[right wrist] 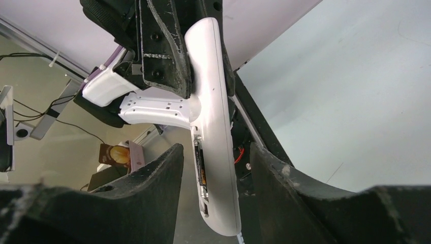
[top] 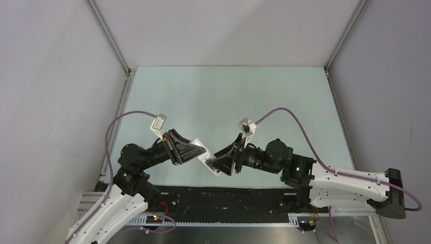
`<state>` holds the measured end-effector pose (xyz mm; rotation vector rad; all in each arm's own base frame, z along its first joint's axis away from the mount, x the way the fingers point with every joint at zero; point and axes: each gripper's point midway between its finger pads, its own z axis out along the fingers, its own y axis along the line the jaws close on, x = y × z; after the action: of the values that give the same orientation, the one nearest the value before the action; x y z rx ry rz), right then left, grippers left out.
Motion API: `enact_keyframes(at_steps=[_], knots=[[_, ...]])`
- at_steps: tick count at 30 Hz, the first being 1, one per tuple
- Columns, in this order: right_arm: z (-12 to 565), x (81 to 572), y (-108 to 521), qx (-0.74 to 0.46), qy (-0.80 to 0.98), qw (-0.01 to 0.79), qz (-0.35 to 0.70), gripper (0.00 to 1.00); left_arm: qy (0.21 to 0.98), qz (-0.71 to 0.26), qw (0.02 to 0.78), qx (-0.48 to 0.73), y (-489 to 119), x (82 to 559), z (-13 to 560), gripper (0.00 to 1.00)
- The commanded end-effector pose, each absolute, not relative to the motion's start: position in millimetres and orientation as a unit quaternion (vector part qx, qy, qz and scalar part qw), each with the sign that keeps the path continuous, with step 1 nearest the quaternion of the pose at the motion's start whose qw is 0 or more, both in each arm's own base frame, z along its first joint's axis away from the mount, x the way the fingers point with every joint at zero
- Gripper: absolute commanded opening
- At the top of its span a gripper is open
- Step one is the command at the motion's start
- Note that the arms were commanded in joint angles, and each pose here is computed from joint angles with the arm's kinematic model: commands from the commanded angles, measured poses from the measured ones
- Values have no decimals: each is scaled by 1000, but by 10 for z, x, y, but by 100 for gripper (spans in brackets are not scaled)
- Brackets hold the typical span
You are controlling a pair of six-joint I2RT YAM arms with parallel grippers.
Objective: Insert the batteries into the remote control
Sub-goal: Load the battery into the remote control.
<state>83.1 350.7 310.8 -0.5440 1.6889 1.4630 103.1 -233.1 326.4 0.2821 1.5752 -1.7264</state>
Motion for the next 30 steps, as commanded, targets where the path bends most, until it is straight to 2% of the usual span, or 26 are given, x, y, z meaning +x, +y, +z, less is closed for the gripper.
enact_keyframes(at_steps=[1, 6, 13, 17, 30], knots=[[3237, 792, 3528, -224, 649, 416, 597, 55, 596, -684, 404, 116, -2316, 1032, 3447, 0], [3211, 781, 3551, -227, 650, 412, 597, 53, 598, -684, 403, 115, -2321, 1039, 3437, 0], [3154, 786, 3572, -229, 657, 407, 591, 55, 598, -684, 402, 113, -2322, 1045, 3430, 0], [3120, 814, 3571, -224, 663, 408, 586, 41, 598, -683, 403, 113, -2321, 1048, 3431, 0], [2917, 985, 3555, -200, 712, 414, 530, 16, 599, -684, 402, 112, -2325, 1049, 3432, 0]])
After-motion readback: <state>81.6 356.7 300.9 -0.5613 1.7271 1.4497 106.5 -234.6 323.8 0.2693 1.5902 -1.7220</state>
